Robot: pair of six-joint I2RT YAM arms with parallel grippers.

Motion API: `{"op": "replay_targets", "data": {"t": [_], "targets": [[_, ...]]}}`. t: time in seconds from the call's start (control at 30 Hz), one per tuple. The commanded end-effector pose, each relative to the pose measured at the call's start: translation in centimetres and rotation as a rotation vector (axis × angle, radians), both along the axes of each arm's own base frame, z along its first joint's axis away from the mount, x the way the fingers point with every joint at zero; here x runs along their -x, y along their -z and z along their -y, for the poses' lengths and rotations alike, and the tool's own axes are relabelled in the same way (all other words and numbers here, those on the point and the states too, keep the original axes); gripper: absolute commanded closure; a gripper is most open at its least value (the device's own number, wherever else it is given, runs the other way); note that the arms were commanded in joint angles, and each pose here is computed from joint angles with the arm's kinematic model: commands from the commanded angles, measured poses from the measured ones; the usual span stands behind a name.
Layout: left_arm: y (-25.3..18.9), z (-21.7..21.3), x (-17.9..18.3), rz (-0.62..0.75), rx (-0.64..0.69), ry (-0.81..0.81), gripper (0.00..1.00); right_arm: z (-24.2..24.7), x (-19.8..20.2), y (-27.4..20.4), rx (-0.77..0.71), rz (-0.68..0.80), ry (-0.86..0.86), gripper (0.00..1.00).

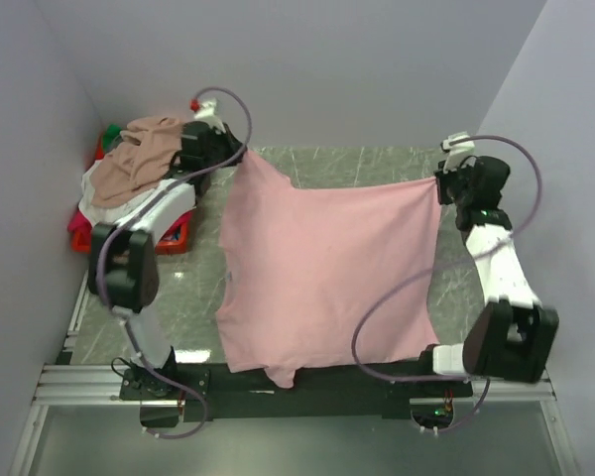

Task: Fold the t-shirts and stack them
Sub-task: Flatten the tshirt out

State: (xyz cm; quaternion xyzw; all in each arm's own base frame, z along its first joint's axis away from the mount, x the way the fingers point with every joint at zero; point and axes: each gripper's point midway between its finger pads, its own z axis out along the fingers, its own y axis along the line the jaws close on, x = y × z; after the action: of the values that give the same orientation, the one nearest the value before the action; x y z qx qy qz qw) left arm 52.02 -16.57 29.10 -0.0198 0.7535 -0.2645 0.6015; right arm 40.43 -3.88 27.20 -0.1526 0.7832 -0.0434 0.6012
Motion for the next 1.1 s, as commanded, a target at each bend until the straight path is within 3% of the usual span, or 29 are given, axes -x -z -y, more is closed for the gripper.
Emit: {"op": "replay_targets", "data": {"t": [0.0,0.03,0.07,0.13,0.17,0.2,0.27,0.4,0.73,1.07], "targets": [[4.3,1.1,-4.4,-0.026,-0.007,0.019,1.00,1.1,-5.4,0.0,0.039,0.099,0.001,1.00],[4.3,1.5,-5.7,-0.033,-0.011,0.024,1.00,1.1,-7.2,4.2,0.027,0.000,-0.002,1.00],[8.3,1.7,-7.3,-0.103,-0.023,0.021,1.00,1.1,-8.6,4.1,0.030,0.000,0.001,1.00],[8.5,1.8,-9.4,-0.115,-0.023,0.009,1.00,0.7,-10.6,8.1,0.040,-0.088,-0.007,1.00],[11.1,1.9,-10.4,-0.158,-0.029,0.004,1.00,0.9,-11.3,8.9,0.059,-0.105,0.012,1.00],[9.7,2.0,-11.6,-0.130,-0.020,-0.001,1.00,1.1,-12.6,10.1,0.078,-0.130,0.018,1.00],[11.9,1.9,-12.7,-0.172,-0.030,-0.006,1.00,1.3,-14.5,10.0,0.105,-0.139,0.042,1.00],[11.7,0.9,-14.9,-0.165,-0.007,-0.023,1.00,2.3,-16.7,12.1,0.110,-0.178,0.084,1.00],[9.7,0.2,-15.6,-0.092,0.051,0.010,1.00,2.7,-18.4,9.9,0.076,-0.101,0.129,1.00],[9.5,1.5,-12.7,-0.083,0.080,0.110,1.00,2.4,-19.8,9.9,0.074,-0.087,0.099,1.00]]}}
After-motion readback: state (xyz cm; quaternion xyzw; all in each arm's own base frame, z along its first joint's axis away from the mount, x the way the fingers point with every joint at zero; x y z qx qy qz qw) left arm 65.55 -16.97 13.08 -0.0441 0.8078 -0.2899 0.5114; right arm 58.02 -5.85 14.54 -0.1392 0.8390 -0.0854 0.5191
